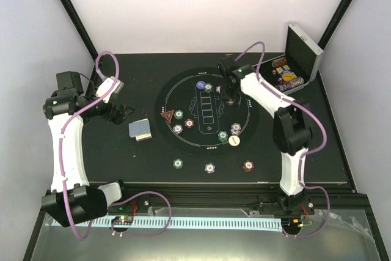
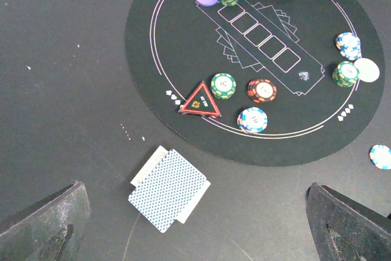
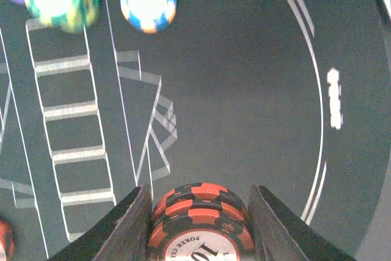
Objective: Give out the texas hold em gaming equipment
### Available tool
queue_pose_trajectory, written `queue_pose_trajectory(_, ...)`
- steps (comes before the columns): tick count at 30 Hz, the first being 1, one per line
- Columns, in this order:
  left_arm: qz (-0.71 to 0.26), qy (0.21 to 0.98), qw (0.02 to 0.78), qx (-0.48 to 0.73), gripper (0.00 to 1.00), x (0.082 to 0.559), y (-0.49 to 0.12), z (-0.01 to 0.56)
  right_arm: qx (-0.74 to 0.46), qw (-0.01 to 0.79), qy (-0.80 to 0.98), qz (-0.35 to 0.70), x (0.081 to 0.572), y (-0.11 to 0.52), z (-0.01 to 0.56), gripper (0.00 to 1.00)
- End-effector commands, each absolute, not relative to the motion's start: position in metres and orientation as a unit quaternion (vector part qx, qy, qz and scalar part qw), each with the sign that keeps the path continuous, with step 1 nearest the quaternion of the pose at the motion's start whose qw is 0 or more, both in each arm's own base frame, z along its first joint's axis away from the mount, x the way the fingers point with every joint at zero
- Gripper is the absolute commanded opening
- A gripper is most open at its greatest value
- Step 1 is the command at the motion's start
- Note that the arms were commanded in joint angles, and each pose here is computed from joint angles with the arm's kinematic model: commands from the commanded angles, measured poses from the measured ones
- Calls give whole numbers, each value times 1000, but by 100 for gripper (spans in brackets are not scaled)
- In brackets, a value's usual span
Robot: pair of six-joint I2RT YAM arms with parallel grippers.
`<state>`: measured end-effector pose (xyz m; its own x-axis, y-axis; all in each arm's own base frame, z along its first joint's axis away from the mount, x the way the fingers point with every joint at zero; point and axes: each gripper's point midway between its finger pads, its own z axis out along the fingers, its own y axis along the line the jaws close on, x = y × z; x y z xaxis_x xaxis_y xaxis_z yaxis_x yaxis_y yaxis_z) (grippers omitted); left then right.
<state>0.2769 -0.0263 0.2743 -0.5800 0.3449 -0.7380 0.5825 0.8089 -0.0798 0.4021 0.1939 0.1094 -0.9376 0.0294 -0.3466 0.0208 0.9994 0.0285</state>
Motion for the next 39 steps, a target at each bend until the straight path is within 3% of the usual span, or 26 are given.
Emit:
queue_pose_trajectory(1,-159,869,383,269,99,279,-27,284,14,196,980,7,453,187,117,9)
queue_pose_trajectory(12,-157,872,376,272,99,285,-23,276,46,173,984,4,526,174,61,9)
queue_pose_trajectory(27,-170,871,371,274,99,293,-23,276,67,165,984,12,548,162,23,12)
queue_pose_trajectory(33,-177,875,358,272,99,292,-23,266,63,163,984,30,552,168,22,25)
queue_pose_trajectory(37,-176,875,359,273,99,289,-24,265,63,168,983,29,550,167,34,51)
queue_pose_trajectory(39,-176,875,360,273,99,288,-25,265,67,180,981,23,551,161,51,57)
